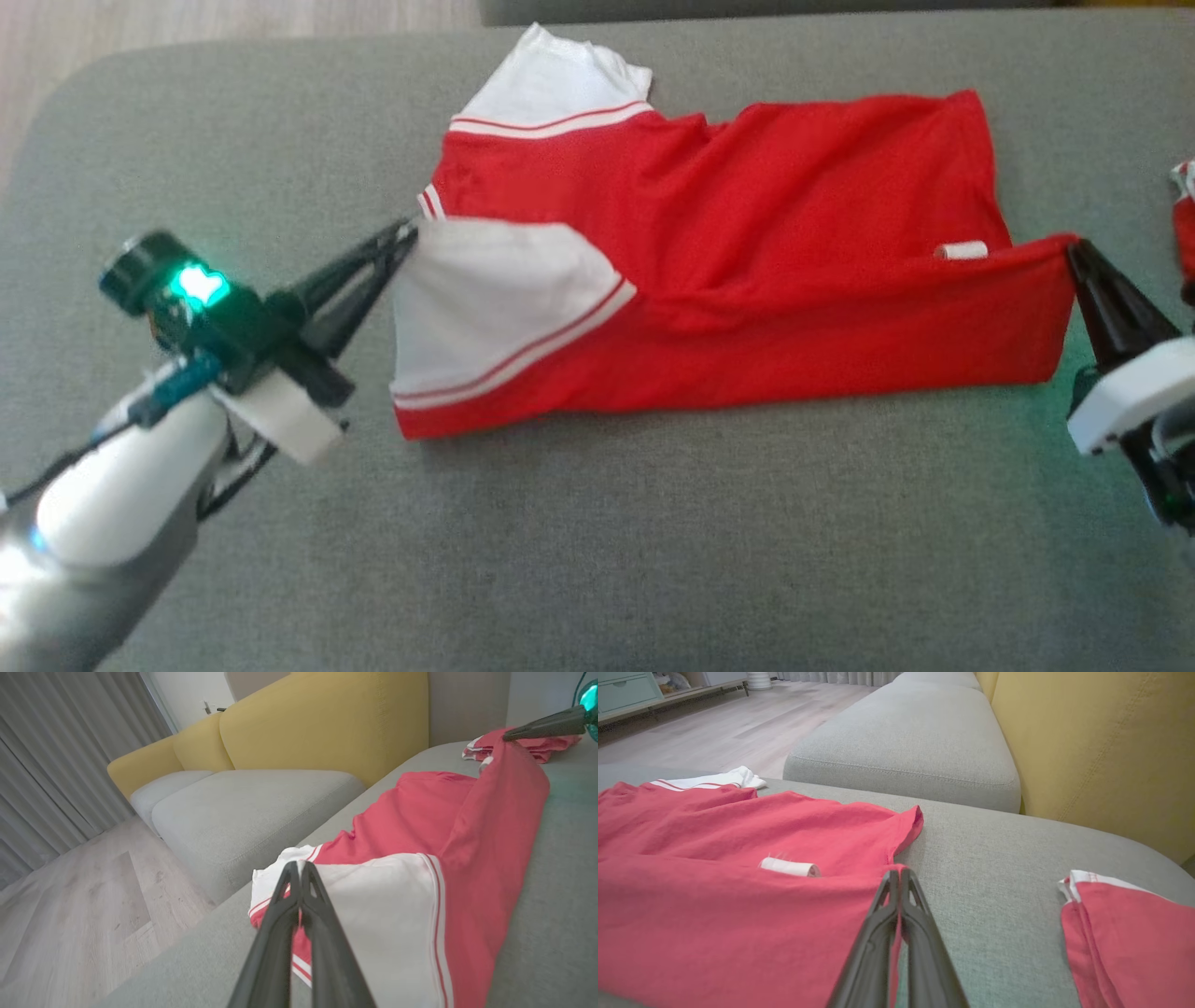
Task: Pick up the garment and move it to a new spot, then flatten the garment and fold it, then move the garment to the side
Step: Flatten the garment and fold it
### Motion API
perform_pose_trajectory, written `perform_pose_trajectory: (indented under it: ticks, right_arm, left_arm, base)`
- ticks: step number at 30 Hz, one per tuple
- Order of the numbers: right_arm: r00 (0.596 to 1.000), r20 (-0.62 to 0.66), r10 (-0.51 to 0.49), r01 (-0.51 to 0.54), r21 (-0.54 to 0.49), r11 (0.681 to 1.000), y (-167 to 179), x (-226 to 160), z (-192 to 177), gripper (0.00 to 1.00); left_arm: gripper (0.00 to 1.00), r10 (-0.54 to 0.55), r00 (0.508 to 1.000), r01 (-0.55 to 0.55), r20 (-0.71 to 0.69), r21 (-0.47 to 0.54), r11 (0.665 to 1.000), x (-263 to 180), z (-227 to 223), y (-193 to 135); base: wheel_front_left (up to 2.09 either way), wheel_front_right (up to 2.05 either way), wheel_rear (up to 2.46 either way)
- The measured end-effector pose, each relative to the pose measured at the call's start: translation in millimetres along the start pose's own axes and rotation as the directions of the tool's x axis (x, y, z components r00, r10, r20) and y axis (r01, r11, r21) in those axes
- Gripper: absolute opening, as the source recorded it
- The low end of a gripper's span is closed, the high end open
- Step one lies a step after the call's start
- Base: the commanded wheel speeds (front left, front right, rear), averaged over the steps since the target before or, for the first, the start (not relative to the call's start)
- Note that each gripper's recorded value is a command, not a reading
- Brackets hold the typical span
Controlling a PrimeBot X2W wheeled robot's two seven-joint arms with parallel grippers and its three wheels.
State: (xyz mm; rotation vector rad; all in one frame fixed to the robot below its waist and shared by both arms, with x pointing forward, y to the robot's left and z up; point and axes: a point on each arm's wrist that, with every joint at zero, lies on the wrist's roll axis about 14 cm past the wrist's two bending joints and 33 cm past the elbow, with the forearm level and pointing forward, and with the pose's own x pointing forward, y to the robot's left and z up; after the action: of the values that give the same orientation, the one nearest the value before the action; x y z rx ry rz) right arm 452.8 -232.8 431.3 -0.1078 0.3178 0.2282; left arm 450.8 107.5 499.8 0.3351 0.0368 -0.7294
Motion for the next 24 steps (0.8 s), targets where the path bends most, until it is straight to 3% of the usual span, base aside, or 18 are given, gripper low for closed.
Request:
perform_pose_trajectory:
  ticks: [5,6,7,13,17,20,24]
  right_arm:
    - [0.999,-0.038,-0.003,0.003,0.006,1.0,-2,12,-11,0.0]
    - [0.999,-0.044,-0.003,0.003,0.01,1.0,-2,14,-14,1.0]
    - [0.999,-0.05,-0.002,0.002,0.011,1.0,-2,15,-16,1.0]
    - [1.0,-0.009,-0.006,0.007,0.033,0.999,1,19,-14,1.0]
    - [0.999,0.041,-0.018,0.015,0.069,0.997,5,19,-5,1.0]
    - [0.998,0.05,-0.022,0.017,0.099,0.995,11,13,-7,1.0]
    - [0.999,0.025,-0.034,0.03,0.128,0.991,16,-3,-24,1.0]
  left_arm:
    - [0.0,-0.003,1.0,0.003,-0.003,0.027,1.0,20,-3,10]
    - [0.35,-0.003,1.0,0.003,0.002,0.025,1.0,24,-2,11]
    - [0.96,0.004,1.0,-0.004,0.01,0.016,1.0,27,-1,12]
    - [1.0,0.078,0.996,-0.077,0.049,-0.035,0.996,33,6,26]
    - [1.0,0.147,0.989,-0.146,0.001,-0.15,0.978,18,-18,14]
    - [1.0,0.161,0.983,-0.18,-0.092,-0.266,0.947,-3,-53,-19]
    - [1.0,0.19,0.963,-0.253,-0.191,-0.401,0.88,-27,-83,-52]
  base:
    - [0.0,0.0,0.0]
    - [0.0,0.0,0.0]
    - [0.0,0.0,0.0]
    - [0.0,0.0,0.0]
    - [0.0,0.0,0.0]
    - [0.0,0.0,0.0]
    - [0.0,0.0,0.0]
